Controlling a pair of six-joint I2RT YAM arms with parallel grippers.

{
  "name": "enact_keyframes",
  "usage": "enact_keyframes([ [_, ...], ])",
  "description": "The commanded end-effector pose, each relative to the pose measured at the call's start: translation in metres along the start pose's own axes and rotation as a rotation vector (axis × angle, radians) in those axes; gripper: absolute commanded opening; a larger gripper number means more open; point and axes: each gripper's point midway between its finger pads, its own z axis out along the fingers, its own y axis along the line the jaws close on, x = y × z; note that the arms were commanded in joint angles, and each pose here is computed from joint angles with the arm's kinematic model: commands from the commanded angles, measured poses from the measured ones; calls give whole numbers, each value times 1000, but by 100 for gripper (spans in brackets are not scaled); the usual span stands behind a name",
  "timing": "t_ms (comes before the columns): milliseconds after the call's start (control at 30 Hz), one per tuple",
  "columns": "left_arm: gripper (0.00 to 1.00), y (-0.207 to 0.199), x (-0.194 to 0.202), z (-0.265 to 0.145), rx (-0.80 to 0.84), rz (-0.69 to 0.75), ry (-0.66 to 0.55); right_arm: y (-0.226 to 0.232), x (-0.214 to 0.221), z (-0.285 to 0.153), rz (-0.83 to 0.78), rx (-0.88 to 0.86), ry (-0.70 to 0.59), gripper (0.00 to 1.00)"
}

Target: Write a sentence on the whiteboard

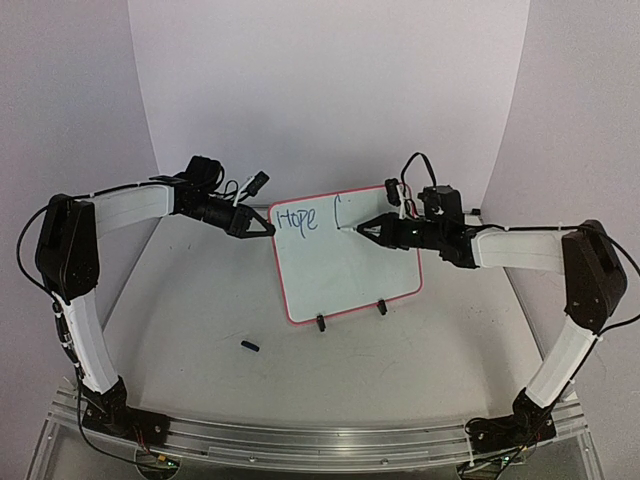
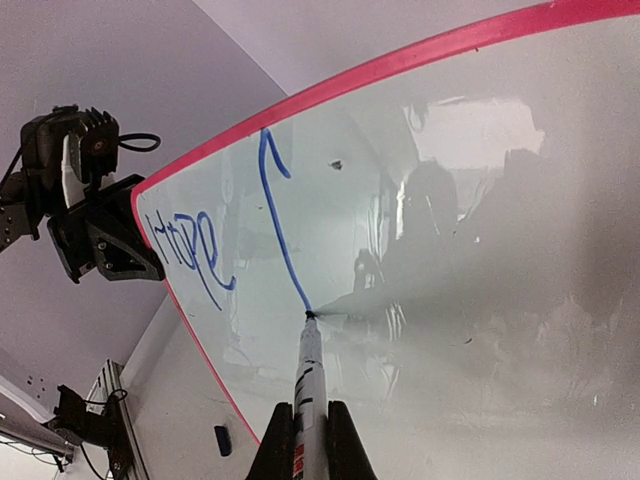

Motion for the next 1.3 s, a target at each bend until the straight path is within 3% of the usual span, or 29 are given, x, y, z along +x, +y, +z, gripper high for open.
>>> enact_keyframes([
  [0, 0, -13, 27, 19, -6, 32, 110, 13, -5, -1, -22, -15, -5, 0],
  [433, 0, -13, 27, 18, -11, 35, 113, 56, -48, -15, -55, -110, -126, 0],
  [1267, 0, -13, 27, 18, -12, 38, 113, 24, -46, -2, -28, 8, -153, 0],
])
